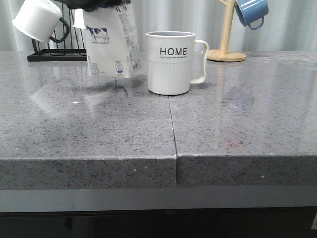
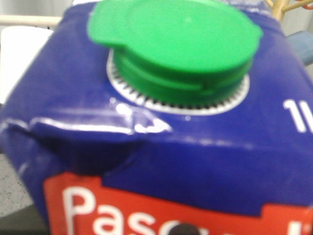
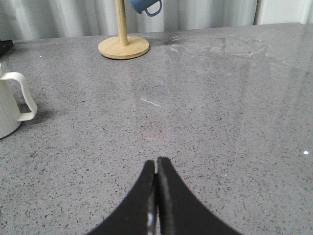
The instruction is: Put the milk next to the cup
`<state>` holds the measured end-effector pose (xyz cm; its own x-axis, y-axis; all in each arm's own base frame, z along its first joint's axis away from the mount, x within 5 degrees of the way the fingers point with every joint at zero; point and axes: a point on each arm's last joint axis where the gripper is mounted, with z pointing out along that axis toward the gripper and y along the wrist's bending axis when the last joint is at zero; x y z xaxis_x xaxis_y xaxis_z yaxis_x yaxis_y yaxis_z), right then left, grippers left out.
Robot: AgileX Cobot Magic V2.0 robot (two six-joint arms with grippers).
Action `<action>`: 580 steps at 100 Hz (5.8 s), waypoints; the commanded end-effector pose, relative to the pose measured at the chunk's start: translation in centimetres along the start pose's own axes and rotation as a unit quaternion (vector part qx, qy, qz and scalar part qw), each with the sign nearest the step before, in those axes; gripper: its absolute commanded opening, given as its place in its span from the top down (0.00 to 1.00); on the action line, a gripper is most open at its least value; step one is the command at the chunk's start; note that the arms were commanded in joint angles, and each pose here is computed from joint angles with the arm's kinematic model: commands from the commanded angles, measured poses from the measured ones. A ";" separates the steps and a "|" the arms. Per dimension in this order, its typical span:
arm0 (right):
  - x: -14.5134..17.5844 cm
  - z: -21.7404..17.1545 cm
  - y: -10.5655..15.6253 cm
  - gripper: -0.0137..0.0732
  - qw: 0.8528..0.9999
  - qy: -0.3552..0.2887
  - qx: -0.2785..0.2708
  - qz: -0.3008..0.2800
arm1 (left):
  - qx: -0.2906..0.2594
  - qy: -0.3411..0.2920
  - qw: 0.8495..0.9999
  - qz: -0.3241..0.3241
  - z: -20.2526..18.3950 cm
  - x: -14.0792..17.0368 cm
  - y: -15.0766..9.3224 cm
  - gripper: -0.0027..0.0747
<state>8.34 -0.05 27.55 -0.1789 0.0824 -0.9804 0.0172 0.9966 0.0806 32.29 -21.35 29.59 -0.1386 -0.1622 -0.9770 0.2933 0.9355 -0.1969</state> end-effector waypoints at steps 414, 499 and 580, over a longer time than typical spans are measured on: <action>-1.5 -0.2 0.2 0.98 0.999 -0.045 -0.006 -0.005 | -0.061 -0.149 0.987 0.022 -27.5 -3.8 11.4 0.99; -1.5 -0.2 0.2 0.98 0.999 -0.044 -0.005 -0.005 | -0.108 -0.074 0.985 0.115 -31.2 5.0 12.7 0.99; -1.5 -0.2 0.2 0.98 0.999 -0.044 -0.005 -0.005 | -0.102 -0.111 0.982 0.118 -31.2 9.3 13.4 0.99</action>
<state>8.34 -0.05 27.55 -0.1789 0.0824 -0.9804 0.0172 0.9966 0.0806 5.54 -0.52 21.25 0.0640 0.0513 -0.9966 0.0920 0.9941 0.0571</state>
